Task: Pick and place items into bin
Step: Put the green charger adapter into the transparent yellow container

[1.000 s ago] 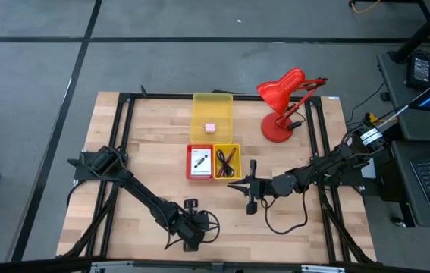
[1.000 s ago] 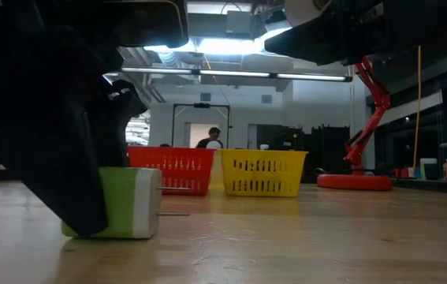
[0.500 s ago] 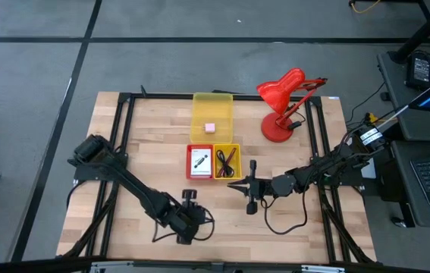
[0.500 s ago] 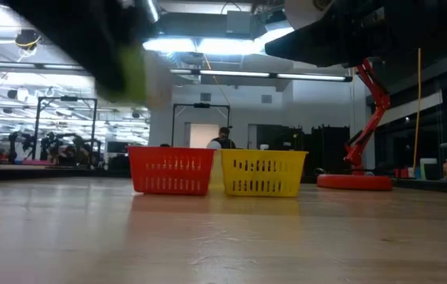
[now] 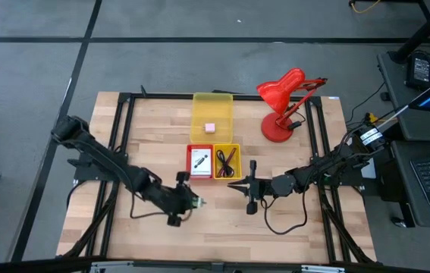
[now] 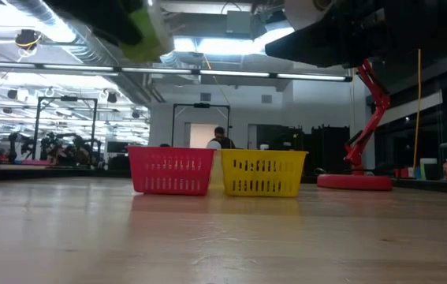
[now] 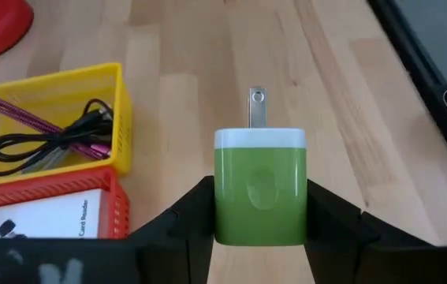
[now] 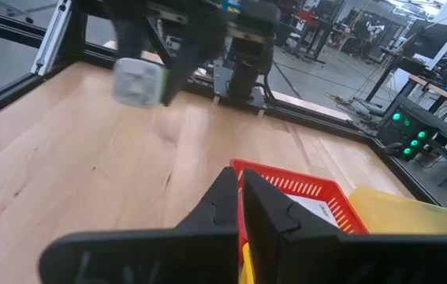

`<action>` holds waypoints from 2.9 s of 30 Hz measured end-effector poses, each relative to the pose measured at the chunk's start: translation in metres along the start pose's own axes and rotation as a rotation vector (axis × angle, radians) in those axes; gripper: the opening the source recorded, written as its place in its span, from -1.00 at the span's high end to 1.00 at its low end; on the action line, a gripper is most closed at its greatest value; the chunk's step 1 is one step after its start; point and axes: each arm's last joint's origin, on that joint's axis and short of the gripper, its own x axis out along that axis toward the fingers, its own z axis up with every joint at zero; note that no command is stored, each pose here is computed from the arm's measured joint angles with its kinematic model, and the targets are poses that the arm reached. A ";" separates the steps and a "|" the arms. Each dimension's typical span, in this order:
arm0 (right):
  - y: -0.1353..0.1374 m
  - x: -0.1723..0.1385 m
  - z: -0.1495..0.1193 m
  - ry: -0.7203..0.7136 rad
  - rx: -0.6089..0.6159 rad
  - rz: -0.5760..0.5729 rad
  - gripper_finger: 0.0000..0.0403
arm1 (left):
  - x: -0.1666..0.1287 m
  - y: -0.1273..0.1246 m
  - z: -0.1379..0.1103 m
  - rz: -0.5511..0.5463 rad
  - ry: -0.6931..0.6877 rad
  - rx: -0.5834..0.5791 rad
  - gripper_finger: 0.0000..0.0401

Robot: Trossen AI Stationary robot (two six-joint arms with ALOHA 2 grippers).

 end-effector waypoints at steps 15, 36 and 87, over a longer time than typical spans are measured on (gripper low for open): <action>-0.002 0.001 0.000 -0.005 0.030 -0.007 0.98 | -0.012 0.054 -0.047 -0.089 -0.242 0.058 0.28; -0.028 0.013 -0.004 0.006 0.002 -0.106 0.98 | -0.005 0.138 -0.045 0.117 -0.413 0.095 0.28; -0.095 0.031 -0.018 0.054 -0.008 -0.335 0.98 | 0.047 0.310 -0.040 0.352 0.126 -0.197 0.28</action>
